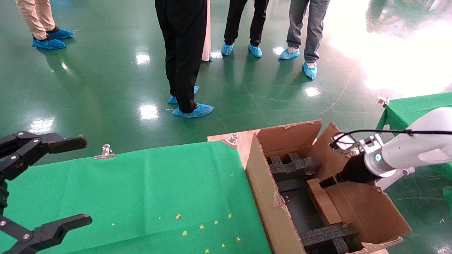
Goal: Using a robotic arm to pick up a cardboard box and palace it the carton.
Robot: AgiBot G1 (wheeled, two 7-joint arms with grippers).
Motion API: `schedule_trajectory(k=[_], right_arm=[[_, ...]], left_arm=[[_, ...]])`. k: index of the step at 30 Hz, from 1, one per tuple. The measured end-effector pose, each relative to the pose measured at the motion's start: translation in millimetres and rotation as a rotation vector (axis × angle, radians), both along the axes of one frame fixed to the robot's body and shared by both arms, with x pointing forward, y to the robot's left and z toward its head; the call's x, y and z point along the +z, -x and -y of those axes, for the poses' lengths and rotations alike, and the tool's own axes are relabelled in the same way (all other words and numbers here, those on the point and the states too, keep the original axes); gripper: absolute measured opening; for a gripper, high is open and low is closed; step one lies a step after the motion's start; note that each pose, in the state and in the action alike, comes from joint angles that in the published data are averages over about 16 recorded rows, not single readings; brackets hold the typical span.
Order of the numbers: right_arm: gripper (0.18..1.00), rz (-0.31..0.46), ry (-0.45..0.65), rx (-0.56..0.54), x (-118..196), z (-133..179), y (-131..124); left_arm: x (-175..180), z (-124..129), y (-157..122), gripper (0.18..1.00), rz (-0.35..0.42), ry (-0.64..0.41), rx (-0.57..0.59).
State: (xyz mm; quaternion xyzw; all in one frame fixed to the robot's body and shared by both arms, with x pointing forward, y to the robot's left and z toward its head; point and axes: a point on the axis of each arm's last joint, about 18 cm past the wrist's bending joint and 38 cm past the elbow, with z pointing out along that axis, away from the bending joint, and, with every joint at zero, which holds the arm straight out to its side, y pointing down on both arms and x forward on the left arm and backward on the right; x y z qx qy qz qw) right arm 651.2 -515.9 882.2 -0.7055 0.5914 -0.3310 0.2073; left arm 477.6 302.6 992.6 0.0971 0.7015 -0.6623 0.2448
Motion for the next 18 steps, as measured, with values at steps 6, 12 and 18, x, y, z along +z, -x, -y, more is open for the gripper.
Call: schedule_trajectory(k=[6, 12, 18], right_arm=[[0.866, 0.106, 0.046, 0.069, 43.5, -9.7, -4.9], [0.940, 0.240, 0.105, 0.188, 91.9, -33.0, -4.3], [0.982, 0.369, 0.146, 0.330, 128.0, -67.2, 8.1]], left_arm=[[0.0, 0.0, 0.0, 1.000, 0.000, 0.000, 0.000], [0.0, 0.0, 0.0, 1.000, 0.000, 0.000, 0.000], [0.0, 0.0, 0.0, 1.000, 0.000, 0.000, 0.000]])
